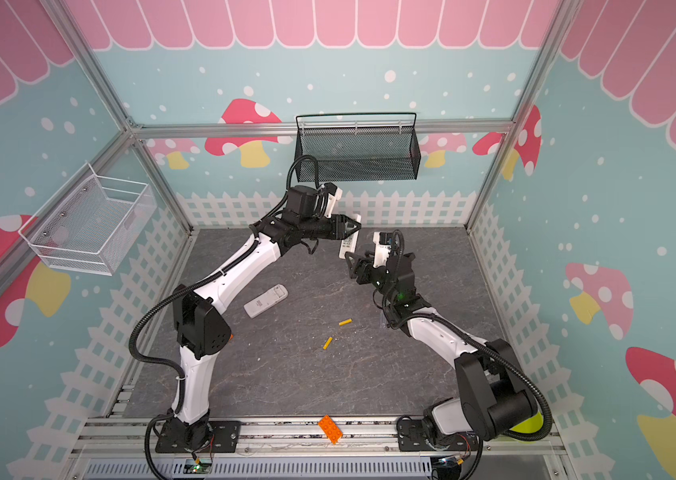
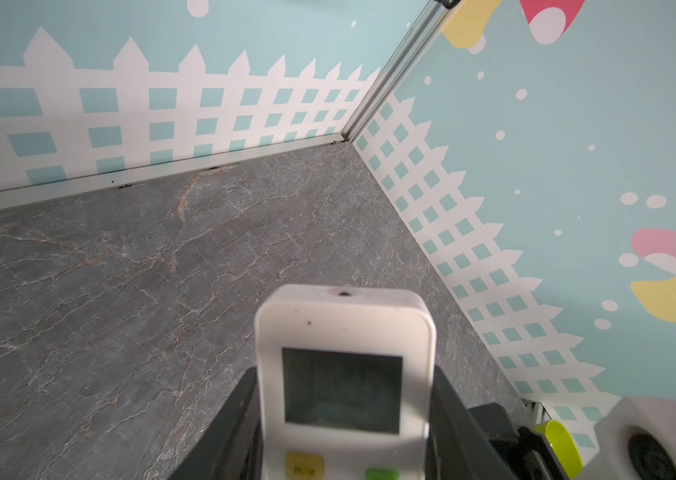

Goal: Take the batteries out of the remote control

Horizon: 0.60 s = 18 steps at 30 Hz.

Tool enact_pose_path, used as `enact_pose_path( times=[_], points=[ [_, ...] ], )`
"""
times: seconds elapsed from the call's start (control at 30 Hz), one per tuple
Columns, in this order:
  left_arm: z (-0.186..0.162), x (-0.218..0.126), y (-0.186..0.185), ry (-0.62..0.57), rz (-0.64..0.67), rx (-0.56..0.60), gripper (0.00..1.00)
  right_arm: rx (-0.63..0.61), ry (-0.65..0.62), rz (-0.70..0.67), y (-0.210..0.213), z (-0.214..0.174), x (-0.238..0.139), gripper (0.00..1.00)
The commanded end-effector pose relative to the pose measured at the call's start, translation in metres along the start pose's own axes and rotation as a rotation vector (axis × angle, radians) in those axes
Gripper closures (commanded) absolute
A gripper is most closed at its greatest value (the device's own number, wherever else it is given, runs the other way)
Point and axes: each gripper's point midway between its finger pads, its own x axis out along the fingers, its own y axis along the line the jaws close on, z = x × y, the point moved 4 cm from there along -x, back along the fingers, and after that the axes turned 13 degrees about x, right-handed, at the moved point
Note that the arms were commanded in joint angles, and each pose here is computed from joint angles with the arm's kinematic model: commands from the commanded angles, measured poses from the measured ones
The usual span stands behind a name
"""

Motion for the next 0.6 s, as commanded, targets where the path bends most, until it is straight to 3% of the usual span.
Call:
enact_pose_path(
  times=[0.0, 0.1, 0.27, 0.4, 0.47, 0.57],
  points=[
    [0.013, -0.004, -0.013, -0.035, 0.005, 0.039, 0.81, 0.039, -0.008, -0.013, 0.003, 0.002, 0.010, 0.34],
    [0.013, -0.004, -0.012, -0.037, 0.030, 0.042, 0.81, 0.062, 0.011, -0.012, 0.004, 0.001, 0.017, 0.50],
    [0.014, -0.003, -0.017, -0.039, 0.029, 0.059, 0.81, 0.072, 0.027, -0.012, 0.005, -0.005, 0.021, 0.65],
    [0.016, -0.004, -0.022, -0.041, 0.040, 0.084, 0.77, 0.060, 0.012, -0.014, 0.007, -0.002, 0.017, 0.87],
    [0.015, -0.005, -0.023, -0.040, 0.034, 0.070, 0.61, 0.045, -0.002, -0.017, 0.008, 0.001, 0.015, 0.98],
    [0.018, -0.008, -0.027, -0.043, 0.022, 0.068, 0.32, 0.012, -0.017, -0.026, 0.009, 0.006, 0.011, 1.00]
  ],
)
